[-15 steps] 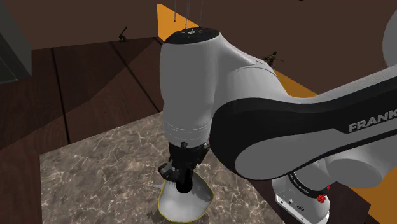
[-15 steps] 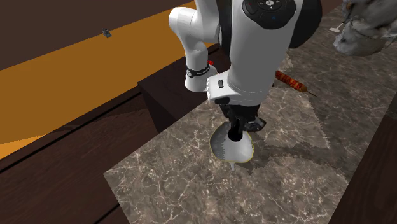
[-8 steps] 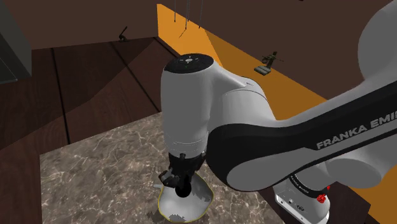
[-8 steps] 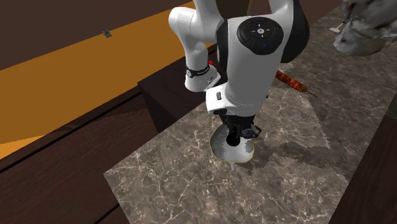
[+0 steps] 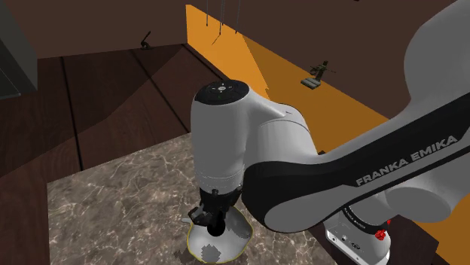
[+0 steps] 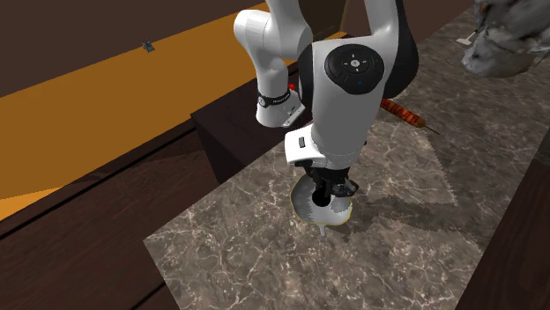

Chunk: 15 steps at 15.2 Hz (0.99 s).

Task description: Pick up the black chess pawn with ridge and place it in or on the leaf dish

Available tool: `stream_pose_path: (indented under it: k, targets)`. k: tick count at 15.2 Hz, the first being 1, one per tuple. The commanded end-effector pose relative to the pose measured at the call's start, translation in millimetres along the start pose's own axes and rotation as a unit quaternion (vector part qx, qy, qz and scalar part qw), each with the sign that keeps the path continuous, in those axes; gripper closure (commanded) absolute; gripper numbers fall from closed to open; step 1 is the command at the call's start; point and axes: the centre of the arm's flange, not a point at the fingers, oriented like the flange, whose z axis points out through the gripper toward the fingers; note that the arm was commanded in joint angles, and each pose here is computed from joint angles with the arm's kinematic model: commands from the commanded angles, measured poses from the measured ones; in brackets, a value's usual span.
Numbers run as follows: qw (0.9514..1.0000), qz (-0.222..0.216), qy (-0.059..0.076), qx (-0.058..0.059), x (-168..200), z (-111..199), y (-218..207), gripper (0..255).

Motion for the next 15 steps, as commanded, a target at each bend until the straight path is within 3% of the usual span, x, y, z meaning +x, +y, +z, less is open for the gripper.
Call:
stream_pose_path:
  k: [1, 4, 5, 10, 14, 15]
  targets:
    - [1.0, 0.0, 0.0, 0.0, 0.0, 0.3, 0.0, 255]
    - [1.0, 0.0, 0.0, 0.0, 0.0, 0.3, 0.0, 255]
    - [1.0, 0.0, 0.0, 0.0, 0.0, 0.3, 0.0, 0]
    - [1.0, 0.0, 0.0, 0.0, 0.0, 0.3, 0.0, 0]
    - [1.0, 0.0, 0.0, 0.0, 0.0, -49.7, 0.0, 0]
    - [1.0, 0.0, 0.0, 0.0, 0.0, -49.7, 0.0, 0]
